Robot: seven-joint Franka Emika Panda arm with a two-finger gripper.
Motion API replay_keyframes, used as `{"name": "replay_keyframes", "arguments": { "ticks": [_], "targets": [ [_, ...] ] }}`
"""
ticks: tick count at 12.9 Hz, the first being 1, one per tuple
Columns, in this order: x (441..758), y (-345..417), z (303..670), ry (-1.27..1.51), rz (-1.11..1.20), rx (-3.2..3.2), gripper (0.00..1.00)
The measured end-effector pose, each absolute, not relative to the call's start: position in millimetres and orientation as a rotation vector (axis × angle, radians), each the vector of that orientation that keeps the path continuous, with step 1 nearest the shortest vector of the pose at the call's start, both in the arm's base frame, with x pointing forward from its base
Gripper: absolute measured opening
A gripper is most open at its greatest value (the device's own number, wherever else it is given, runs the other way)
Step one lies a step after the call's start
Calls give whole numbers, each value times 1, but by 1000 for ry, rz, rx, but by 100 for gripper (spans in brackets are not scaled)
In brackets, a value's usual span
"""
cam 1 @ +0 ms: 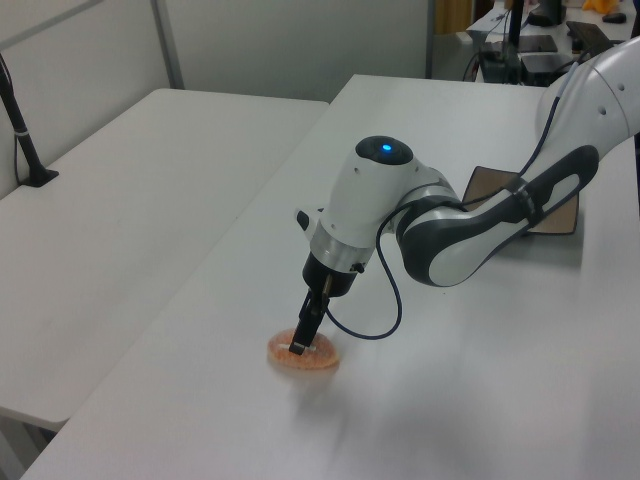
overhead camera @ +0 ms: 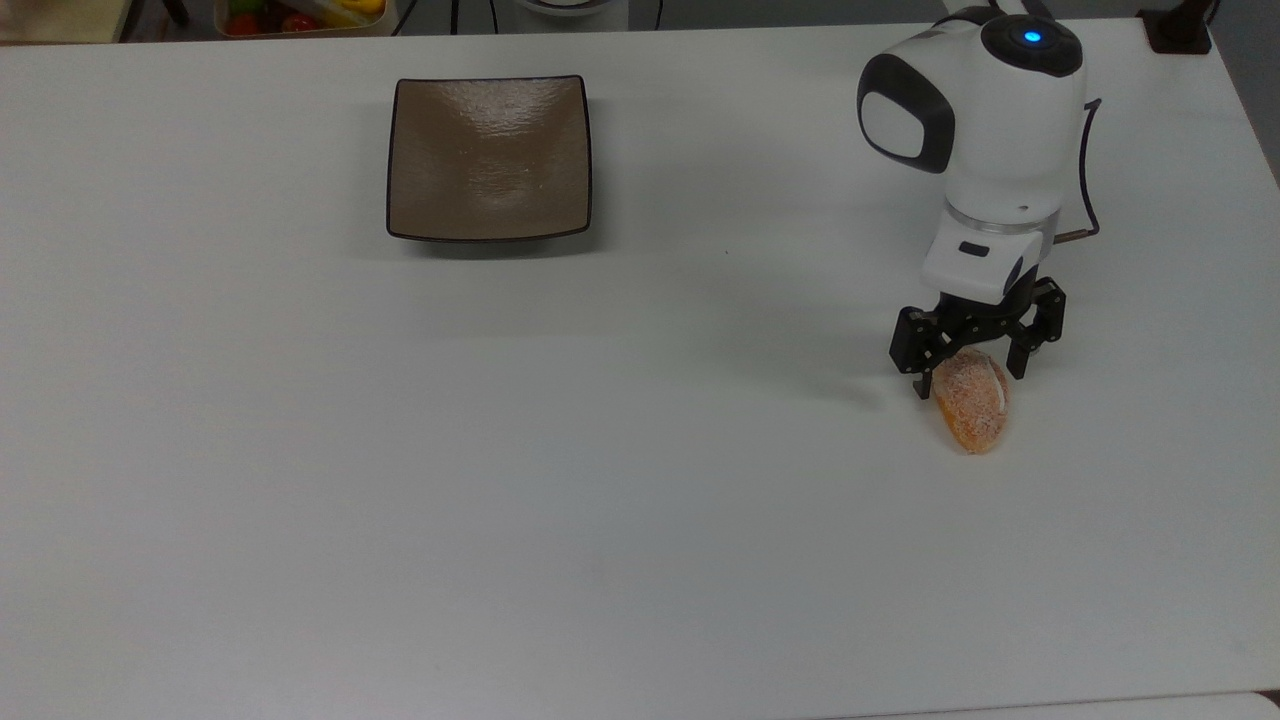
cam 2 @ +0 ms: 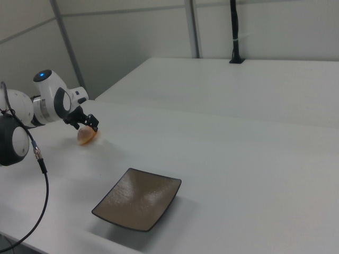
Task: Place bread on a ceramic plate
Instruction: 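Lower the gripper onto the bread roll and close on it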
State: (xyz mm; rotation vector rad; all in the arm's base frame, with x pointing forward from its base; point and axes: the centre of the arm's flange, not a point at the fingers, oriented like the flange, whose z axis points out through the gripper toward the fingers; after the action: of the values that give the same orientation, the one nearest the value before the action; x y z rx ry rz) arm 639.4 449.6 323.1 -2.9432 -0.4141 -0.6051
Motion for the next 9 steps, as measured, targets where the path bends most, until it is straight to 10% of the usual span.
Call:
{"name": "replay_keyframes", "arguments": {
  "ticks": [5,9],
  "targets": [
    [632,461,311,-469,-613,-2948,94],
    [629,465,310,-481,-610,-2945,66]
  ]
}}
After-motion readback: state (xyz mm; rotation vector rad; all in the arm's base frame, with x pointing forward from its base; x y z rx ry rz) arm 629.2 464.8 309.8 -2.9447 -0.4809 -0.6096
